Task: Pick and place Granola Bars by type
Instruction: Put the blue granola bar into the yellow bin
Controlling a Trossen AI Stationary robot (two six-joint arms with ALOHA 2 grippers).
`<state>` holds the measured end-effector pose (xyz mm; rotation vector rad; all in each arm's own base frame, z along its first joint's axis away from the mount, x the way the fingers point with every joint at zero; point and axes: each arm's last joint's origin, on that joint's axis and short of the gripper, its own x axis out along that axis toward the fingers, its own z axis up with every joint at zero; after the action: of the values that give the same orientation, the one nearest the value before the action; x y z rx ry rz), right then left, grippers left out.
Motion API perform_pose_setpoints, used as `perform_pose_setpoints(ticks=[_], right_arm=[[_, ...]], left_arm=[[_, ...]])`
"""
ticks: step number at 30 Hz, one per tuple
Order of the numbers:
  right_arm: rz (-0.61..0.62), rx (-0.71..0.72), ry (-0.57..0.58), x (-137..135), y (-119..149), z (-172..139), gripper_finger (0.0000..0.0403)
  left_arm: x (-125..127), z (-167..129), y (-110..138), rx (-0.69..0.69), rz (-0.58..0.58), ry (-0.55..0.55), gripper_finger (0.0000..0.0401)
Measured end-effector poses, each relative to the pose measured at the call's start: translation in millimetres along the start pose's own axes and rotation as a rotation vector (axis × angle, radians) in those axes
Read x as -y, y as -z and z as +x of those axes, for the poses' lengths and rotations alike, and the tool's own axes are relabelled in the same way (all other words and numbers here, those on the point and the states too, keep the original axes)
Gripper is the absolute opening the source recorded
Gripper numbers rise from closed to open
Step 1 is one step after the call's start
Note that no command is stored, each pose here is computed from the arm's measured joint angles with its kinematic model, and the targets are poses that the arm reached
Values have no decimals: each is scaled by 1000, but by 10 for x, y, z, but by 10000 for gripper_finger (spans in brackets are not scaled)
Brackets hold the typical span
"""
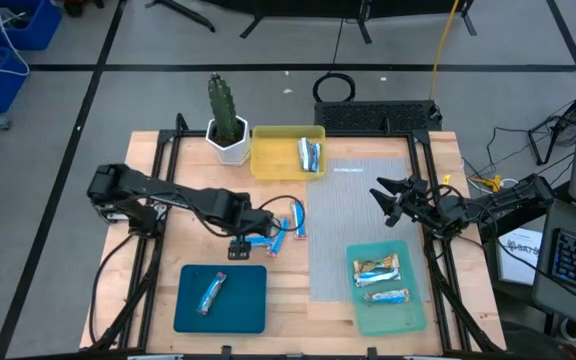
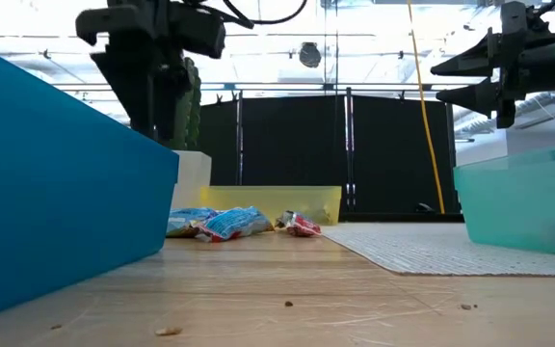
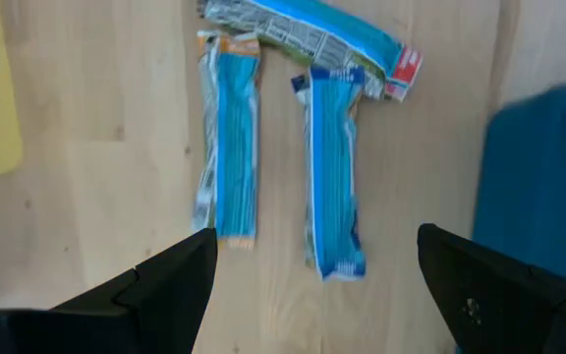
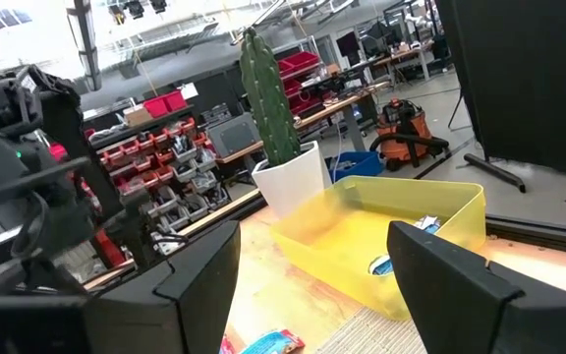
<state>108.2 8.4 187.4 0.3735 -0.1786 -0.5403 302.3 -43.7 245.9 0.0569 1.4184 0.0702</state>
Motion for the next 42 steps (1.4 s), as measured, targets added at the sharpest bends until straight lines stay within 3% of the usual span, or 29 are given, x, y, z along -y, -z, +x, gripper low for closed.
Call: perform_pose_setpoints(ticks=[19,42], right_arm=[[-1,0,1,1,1,0,251],[-1,0,0,1,2,0,251]], left_arm=[[110,562,-210,-36,38,3,351],[106,994,-15,6,-37,57,351]])
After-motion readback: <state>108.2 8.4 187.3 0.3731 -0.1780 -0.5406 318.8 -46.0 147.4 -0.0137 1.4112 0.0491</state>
